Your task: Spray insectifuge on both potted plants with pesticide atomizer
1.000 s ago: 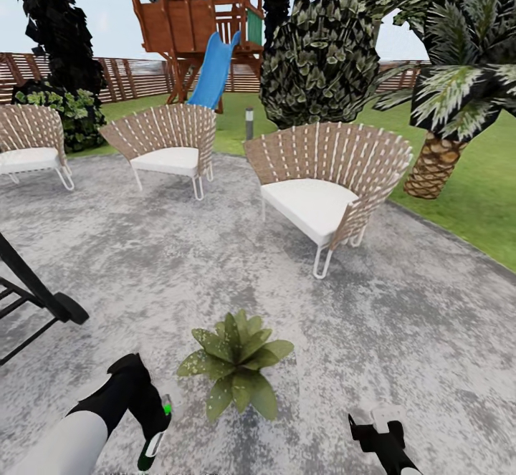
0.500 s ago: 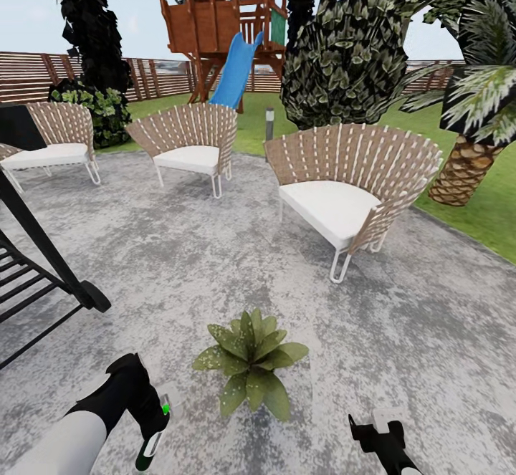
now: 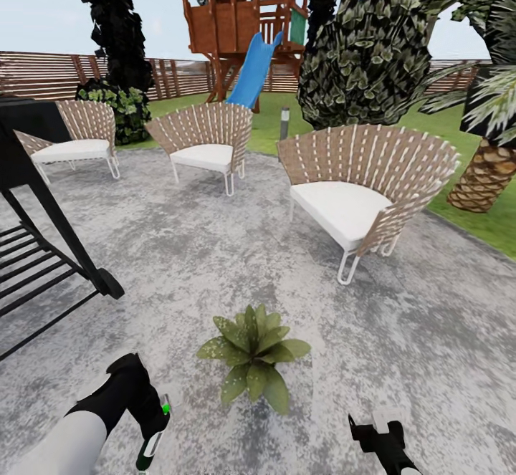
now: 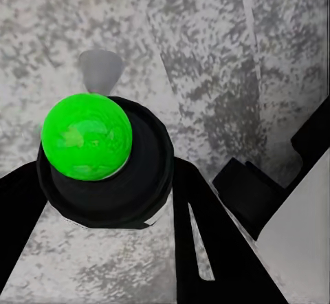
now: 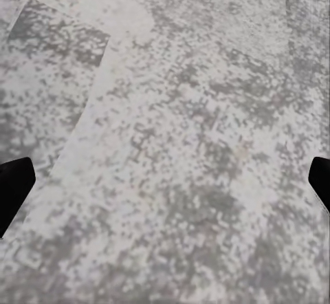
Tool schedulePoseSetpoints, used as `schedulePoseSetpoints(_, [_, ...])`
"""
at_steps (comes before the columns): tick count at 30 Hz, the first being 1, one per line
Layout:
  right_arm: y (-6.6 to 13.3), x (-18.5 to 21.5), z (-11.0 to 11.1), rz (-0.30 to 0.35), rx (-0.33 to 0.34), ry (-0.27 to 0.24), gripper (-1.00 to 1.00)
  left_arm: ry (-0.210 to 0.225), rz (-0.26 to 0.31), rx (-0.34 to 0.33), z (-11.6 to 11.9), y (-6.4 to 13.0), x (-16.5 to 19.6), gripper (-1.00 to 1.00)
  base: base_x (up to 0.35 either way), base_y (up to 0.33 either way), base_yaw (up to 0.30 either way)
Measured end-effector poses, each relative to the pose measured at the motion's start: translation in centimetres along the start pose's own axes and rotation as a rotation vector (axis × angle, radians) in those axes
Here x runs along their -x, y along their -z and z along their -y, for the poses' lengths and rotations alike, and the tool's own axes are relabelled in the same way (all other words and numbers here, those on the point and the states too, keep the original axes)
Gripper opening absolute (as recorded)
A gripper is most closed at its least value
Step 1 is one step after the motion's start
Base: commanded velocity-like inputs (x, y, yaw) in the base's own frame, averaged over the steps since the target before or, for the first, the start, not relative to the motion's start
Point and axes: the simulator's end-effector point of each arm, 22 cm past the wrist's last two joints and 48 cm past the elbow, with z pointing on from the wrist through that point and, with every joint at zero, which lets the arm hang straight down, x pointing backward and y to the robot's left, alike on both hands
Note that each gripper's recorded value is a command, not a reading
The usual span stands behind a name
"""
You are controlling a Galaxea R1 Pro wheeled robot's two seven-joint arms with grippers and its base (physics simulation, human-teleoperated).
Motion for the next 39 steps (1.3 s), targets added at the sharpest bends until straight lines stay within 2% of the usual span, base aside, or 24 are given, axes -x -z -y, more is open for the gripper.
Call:
schedulePoseSetpoints(4, [0.01,0.01,0.0,0.0,0.0,0.0,1.0,0.001,0.003,0.0,-0.01,0.05,0.06,-1.0,0.078,-0.264,0.278])
schedulePoseSetpoints(9, [0.01,0.04,0.0,0.001,0.0,0.0,1.0,0.038,0.033,-0.009,-0.13,0.2,0.22,-1.0,0.186,-0.183,0.225])
schedulePoseSetpoints(15, [0.0,0.0,0.0,0.0,0.0,0.0,1.0,0.029,0.033,-0.01,-0.01,0.14,0.37,-1.0,0.012,-0.01,0.04])
schedulePoseSetpoints(23, [0.0,0.03,-0.01,0.0,0.0,0.001,1.0,0.026,0.032,-0.012,0.12,0.1,0.48,-1.0,0.033,-0.032,0.242])
schedulePoseSetpoints(39, [0.01,0.04,0.0,0.001,0.0,0.001,1.0,0.023,0.035,-0.014,0.32,0.04,0.72,-1.0,0.173,-0.263,0.232])
